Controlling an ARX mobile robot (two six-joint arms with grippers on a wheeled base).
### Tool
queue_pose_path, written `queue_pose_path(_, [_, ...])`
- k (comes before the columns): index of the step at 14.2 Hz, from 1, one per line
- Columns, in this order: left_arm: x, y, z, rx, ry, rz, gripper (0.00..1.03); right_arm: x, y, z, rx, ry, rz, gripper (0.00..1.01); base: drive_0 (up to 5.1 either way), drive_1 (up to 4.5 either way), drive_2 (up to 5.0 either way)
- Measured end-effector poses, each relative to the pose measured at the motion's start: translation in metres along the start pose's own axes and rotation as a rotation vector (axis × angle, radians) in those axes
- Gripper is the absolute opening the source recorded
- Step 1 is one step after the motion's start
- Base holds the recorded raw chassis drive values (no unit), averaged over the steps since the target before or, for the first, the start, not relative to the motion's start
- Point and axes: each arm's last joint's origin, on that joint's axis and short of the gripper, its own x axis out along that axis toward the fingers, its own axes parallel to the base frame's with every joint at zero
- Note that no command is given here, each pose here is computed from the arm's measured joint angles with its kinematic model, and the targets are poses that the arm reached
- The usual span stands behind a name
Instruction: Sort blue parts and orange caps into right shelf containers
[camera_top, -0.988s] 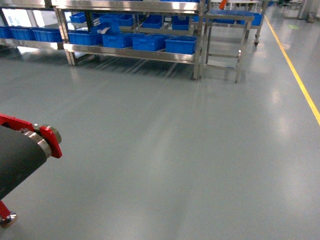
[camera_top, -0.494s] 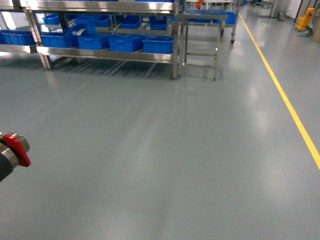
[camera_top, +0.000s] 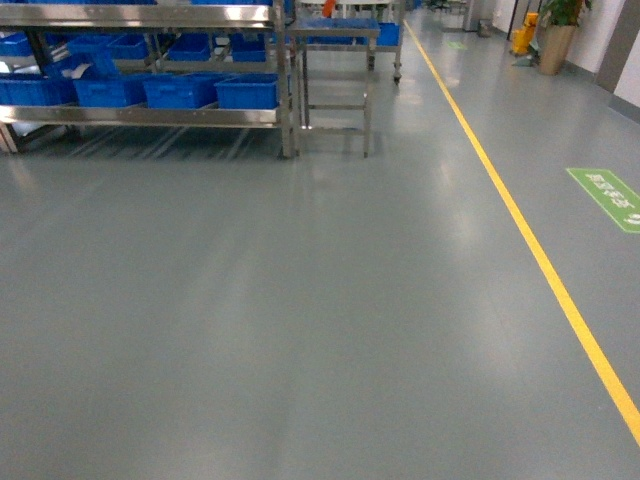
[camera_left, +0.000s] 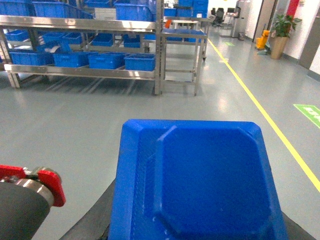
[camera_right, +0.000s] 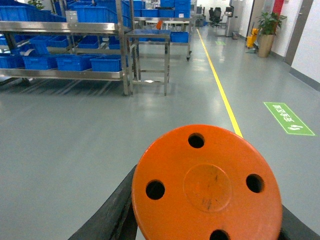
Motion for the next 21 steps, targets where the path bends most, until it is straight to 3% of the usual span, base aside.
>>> queue_pose_path(3, [0.0, -0.0001, 0.0, 0.0, 0.0, -0.001, 0.41, 0.0, 0.0, 0.0, 0.0, 0.0, 0.0, 0.45, -0.4, -0.43, -0.4])
queue_pose_path(21, [0.0, 0.0, 0.0, 0.0, 0.0, 0.0, 0.41, 0.0, 0.0, 0.0, 0.0, 0.0, 0.0, 0.45, 0.0, 4.19, -4.2])
